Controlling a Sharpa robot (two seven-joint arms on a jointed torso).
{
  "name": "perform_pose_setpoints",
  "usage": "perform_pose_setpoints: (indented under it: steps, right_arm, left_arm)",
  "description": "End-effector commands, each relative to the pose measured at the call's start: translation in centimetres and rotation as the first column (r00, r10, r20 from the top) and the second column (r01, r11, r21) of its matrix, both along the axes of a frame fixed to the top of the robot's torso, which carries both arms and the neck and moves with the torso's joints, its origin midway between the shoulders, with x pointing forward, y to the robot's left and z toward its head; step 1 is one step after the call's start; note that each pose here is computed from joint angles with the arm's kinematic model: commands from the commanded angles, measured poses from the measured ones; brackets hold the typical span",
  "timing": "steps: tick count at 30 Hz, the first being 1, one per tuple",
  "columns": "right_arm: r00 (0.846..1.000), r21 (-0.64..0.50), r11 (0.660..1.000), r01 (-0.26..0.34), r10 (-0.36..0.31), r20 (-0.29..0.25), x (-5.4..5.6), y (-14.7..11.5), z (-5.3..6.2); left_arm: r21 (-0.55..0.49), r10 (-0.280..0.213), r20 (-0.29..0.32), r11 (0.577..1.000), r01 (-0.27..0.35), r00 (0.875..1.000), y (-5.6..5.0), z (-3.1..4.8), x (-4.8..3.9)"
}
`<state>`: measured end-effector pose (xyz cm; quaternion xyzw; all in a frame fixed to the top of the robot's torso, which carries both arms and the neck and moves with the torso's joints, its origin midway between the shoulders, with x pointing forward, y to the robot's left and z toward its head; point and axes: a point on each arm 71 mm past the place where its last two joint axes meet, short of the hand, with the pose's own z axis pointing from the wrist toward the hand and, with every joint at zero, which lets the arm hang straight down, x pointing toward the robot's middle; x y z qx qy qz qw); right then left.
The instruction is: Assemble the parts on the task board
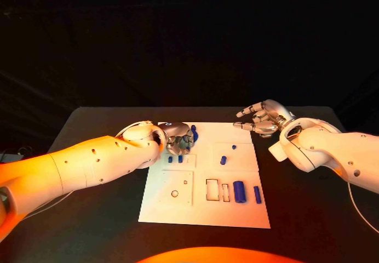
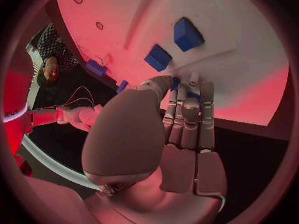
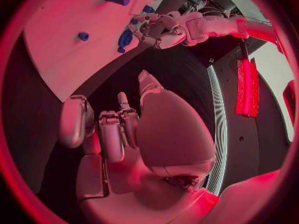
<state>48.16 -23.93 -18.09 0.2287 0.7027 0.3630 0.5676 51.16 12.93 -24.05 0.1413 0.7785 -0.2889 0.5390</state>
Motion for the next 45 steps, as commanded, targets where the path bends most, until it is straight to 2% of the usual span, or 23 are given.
perform_pose_setpoints:
  steps: [1,19,28,37,45]
  right_arm:
    - [1.0,0.0,1.0,-0.012,0.012,0.01,0.0,0.1,0.0]
    - [1.0,0.0,1.0,-0.012,0.012,0.009,0.0,0.1,0.0]
    - [1.0,0.001,1.0,-0.013,0.013,0.01,0.0,0.2,-0.1]
    - [1.0,0.002,1.0,-0.012,0.012,0.013,-0.1,0.2,-0.1]
    - [1.0,0.005,1.0,-0.009,0.009,0.011,-0.1,0.1,-0.1]
  left_arm:
    - [0.005,-0.013,-0.027,1.0,0.013,1.0,-0.2,-0.29,-0.09]
    - [0.034,0.0,-0.061,0.999,0.002,0.998,0.2,-0.71,0.18]
    - [-0.013,-0.003,-0.051,1.0,0.003,0.999,0.3,-0.48,0.26]
    - [-0.118,0.018,-0.056,0.993,-0.025,0.998,0.9,0.27,0.22]
    - [-0.2,0.041,-0.069,0.978,-0.054,0.997,1.8,1.62,-0.12]
